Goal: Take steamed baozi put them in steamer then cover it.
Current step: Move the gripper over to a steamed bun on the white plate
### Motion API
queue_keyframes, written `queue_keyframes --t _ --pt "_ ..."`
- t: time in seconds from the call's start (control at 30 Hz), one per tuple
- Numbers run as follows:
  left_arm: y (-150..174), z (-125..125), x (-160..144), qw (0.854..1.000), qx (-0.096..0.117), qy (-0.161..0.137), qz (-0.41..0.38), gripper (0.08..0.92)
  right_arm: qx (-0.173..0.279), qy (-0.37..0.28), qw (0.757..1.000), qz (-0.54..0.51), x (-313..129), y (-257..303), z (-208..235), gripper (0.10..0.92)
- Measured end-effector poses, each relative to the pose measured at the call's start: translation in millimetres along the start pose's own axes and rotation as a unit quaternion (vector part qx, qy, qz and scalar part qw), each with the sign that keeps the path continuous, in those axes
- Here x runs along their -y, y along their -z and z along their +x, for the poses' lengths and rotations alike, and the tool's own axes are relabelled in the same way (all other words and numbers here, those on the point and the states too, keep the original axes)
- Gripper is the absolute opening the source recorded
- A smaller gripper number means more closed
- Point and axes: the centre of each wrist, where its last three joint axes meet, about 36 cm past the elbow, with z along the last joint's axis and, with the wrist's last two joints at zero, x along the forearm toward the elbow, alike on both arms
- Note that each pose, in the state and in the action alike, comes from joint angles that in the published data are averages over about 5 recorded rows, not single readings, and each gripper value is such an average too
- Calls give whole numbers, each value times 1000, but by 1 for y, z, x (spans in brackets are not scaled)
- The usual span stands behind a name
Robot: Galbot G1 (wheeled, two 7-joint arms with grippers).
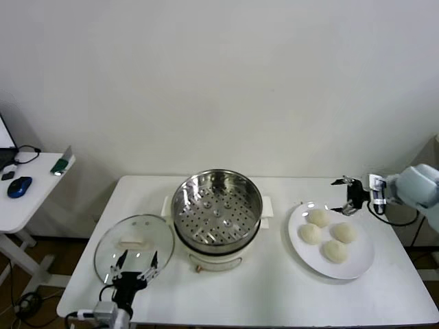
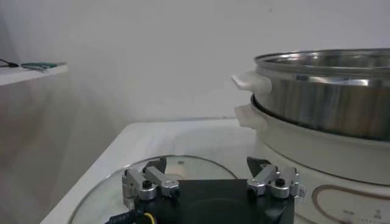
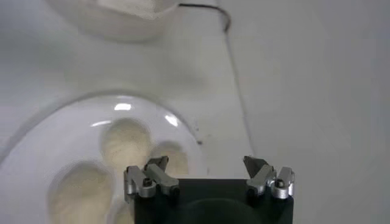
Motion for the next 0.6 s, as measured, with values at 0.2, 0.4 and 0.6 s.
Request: queue_keyframes --t 0.2,0.4,0.6 --pt "-2 3 -3 1000 -1 7 1 823 -45 75 996 30 21 9 -13 823" --pt "-5 4 -4 1000 -2 11 1 823 -76 110 990 34 33 11 -28 823" --pt "-5 4 -3 1000 -2 13 3 823 -91 122 988 25 42 9 -48 823"
